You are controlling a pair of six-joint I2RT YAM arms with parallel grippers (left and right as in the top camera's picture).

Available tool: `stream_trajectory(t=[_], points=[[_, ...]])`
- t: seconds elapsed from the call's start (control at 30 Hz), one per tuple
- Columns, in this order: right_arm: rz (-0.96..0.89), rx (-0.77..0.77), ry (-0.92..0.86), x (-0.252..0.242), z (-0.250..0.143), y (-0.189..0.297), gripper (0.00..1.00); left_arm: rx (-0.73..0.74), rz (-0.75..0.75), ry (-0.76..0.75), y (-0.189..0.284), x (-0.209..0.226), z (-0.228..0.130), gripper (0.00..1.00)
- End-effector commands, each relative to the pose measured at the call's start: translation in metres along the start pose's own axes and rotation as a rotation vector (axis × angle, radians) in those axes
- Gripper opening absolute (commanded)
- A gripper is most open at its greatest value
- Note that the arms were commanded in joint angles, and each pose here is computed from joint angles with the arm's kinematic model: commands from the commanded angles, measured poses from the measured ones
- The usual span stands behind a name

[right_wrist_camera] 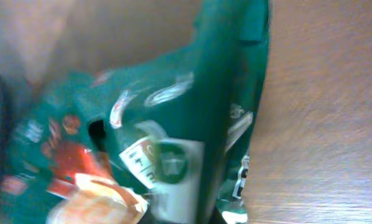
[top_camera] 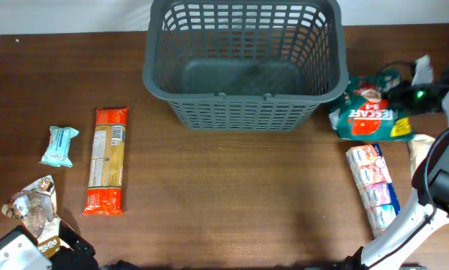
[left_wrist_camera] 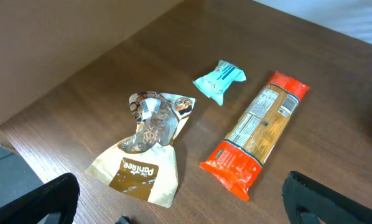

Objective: Pack container
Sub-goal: 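Carry the Nescafe bag into the basket and open the right gripper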

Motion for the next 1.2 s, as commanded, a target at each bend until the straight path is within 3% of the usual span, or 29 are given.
stream_trajectory(t=[0.0,0.17,0.23,0.43,0.5,0.57,0.73,1.17], points=[[-0.031,-0.282,0.159,0.062,0.068,0.120,0.04,-0.001,0.001,-0.012,0.000,0.001,-0.002,0.99],[-0.023,-0.517,0.311,0.140,0.102,0.216,0.04,-0.001,0.001,-0.012,0.000,0.001,-0.002,0.99],[0.029,-0.663,0.400,0.196,0.109,0.263,0.04,-0.001,0.001,-0.012,0.000,0.001,-0.002,0.99],[0.277,-0.904,0.626,0.334,0.082,0.331,0.04,0.001,0.000,-0.013,0.000,0.001,-0.002,0.99],[0.365,-0.915,0.691,0.373,0.065,0.334,0.04,0.015,-0.015,-0.013,0.000,0.000,-0.004,0.99],[0.426,-0.863,0.713,0.395,0.054,0.321,0.04,0.027,-0.026,-0.013,0.000,-0.001,-0.005,0.99],[0.466,-0.516,0.763,0.424,0.023,0.231,0.04,0.047,-0.046,-0.013,0.000,-0.003,-0.007,0.99],[0.419,-0.016,0.811,0.409,-0.035,0.098,0.03,0.048,-0.045,-0.015,0.000,-0.003,-0.007,0.99]])
Point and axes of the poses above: each gripper's point midway between its finger pads, its own y axis back along the fingers, its own x axis along the line the jaws close on, z = x × y, the point moved 8 cm from there along y, back along the fingers, and after that the axes turned 3 degrees about -y, right-handed, at the moved point
